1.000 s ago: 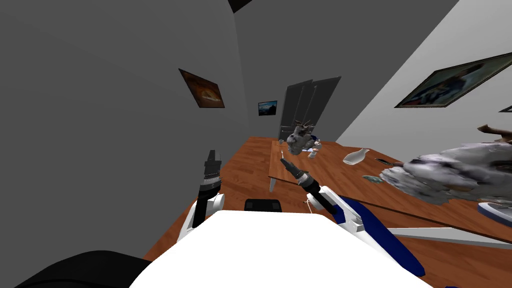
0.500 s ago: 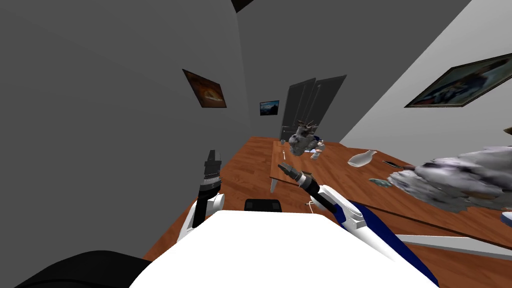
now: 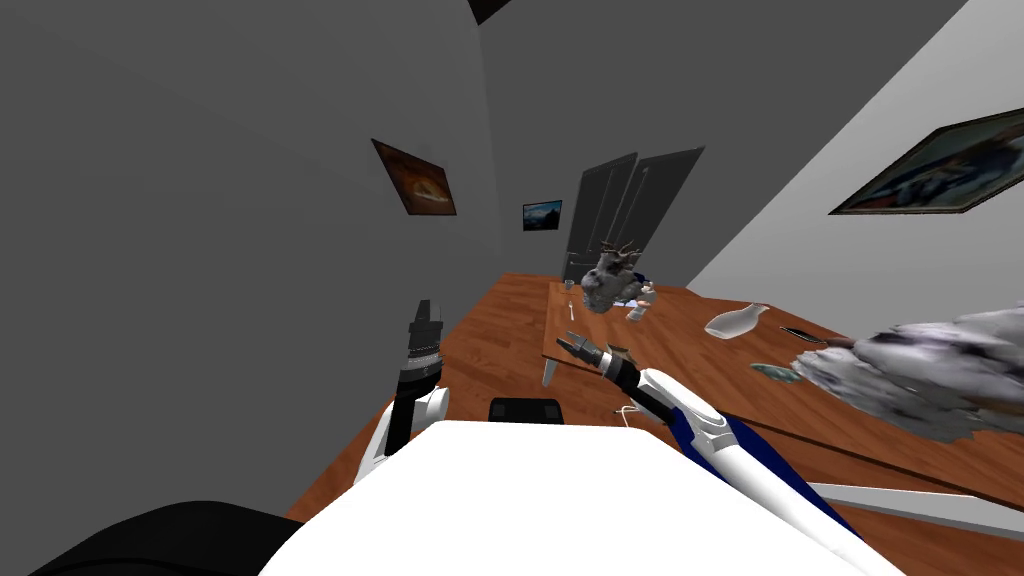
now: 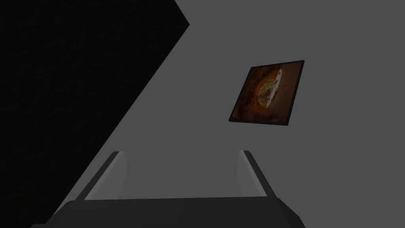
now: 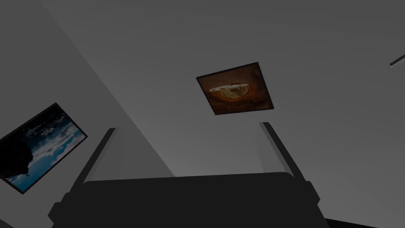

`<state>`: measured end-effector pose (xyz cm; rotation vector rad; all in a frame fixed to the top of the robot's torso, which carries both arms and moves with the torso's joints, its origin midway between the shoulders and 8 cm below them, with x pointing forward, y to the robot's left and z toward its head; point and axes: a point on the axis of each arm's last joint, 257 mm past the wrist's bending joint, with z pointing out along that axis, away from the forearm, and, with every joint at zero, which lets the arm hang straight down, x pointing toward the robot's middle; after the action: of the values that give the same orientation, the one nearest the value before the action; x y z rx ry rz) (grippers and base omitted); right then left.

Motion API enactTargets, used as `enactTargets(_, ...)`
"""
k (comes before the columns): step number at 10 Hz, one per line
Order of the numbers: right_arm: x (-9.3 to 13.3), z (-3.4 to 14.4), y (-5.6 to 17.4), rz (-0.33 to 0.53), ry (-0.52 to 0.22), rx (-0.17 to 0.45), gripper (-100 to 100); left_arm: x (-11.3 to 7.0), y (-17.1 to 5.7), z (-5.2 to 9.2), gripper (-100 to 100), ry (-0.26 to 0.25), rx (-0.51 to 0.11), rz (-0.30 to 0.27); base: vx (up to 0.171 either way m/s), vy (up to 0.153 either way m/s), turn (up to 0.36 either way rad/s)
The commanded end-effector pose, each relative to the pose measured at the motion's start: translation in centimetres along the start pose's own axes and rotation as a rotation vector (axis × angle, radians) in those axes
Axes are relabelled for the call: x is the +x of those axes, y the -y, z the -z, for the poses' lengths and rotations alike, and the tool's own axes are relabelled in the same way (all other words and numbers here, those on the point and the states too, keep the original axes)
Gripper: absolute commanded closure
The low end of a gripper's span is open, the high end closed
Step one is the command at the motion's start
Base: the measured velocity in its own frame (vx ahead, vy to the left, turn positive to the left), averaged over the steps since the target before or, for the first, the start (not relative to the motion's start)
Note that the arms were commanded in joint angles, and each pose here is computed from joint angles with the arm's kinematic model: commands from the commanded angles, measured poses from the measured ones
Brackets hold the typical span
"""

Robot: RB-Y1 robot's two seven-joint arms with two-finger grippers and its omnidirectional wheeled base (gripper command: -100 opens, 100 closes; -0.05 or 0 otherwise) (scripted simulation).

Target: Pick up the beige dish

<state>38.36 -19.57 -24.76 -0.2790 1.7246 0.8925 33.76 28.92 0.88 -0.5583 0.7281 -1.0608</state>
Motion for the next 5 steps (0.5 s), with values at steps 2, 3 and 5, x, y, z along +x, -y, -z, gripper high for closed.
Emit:
enactTargets(2,2.6,1.1,1.8,0.067,-0.101,0.031,-100,0.0,0.0,0.0,0,0.000,0.000,0.000,0.005,0.006,0.039)
enactTargets(3,3.1,1.1,1.8,0.092,-0.118,0.032,-100,0.0,0.0,0.0,0,0.000,0.000,0.000,0.009,0.007,0.045)
enactTargets(5,5.2,2.4,3.8,0.150,-0.207,0.058,-100,0.0,0.0,0.0,0,0.000,0.000,0.000,0.014,0.008,0.062)
